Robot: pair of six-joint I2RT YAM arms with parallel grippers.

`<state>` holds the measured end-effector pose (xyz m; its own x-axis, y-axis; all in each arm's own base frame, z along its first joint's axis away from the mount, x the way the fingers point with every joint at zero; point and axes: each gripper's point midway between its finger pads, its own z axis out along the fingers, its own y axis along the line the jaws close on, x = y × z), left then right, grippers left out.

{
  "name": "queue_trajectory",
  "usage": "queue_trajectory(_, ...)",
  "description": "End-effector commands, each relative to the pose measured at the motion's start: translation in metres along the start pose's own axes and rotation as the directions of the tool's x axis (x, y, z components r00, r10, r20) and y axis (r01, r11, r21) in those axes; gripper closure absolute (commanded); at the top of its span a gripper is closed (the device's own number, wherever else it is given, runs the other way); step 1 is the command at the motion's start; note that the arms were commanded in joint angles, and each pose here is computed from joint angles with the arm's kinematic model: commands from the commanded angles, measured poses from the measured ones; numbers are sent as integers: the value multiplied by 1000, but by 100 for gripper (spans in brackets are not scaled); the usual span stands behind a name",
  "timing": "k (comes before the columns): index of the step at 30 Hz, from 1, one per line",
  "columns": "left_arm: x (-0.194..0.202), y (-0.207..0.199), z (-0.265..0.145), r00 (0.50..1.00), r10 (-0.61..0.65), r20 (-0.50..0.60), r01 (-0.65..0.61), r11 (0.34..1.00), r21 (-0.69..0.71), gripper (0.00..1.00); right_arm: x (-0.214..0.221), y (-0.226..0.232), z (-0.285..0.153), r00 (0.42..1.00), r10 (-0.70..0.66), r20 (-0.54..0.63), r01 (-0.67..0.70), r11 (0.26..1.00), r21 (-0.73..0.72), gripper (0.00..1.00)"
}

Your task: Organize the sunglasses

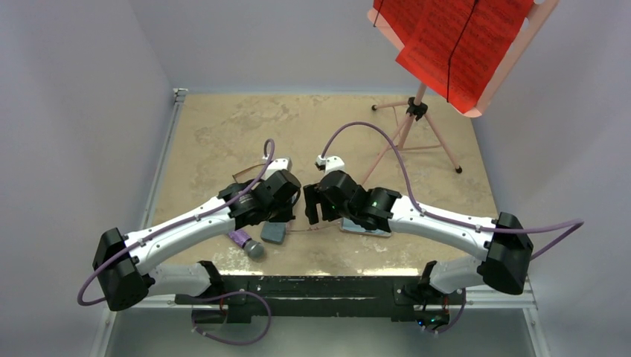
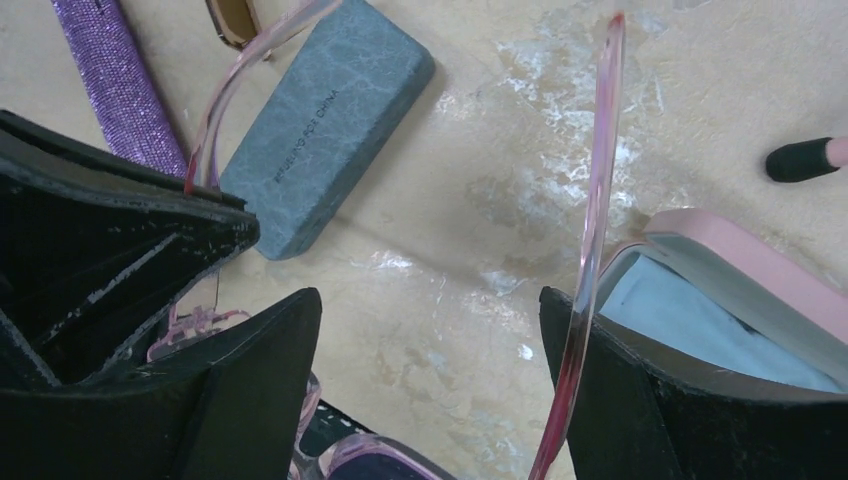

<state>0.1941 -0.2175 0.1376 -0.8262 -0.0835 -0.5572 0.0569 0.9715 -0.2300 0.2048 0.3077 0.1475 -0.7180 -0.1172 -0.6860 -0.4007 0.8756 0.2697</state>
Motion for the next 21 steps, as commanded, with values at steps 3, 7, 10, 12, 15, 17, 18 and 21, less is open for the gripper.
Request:
queue_trajectory(3,3,-23,-11,999,33,-44,-28,993,114,100,-27,-11,-8,992,-92,86,85,993,78,20)
queue_trajectory(7,10,-22,-11,996,49,-74,-39,991,126,100,-25,-16,-12,986,-148,81,141,986,83,24)
queue_trajectory(10,13,-21,-11,995,56,-82,-46,991,125,100,-23,-18,-13,977,-201,76,196,978,72,27)
queue_trajectory(12,13,-24,-12,994,70,-86,-57,988,140,100,-21,-14,-14,969,-239,69,236,971,45,31)
queue_trajectory(15,13,-25,-12,992,82,-91,-68,987,148,100,-17,-7,-14,957,-284,62,285,959,0,42)
queue_trajectory(17,16,-24,-11,990,96,-103,-80,986,147,100,-13,2,-15,943,-329,59,332,942,-58,54)
queue_trajectory(18,17,-25,-10,989,99,-109,-83,986,145,100,-10,9,-16,931,-360,61,364,926,-99,59)
queue_trajectory(21,19,-28,-6,986,105,-132,-85,985,148,100,7,33,-22,880,-469,77,472,847,-245,64)
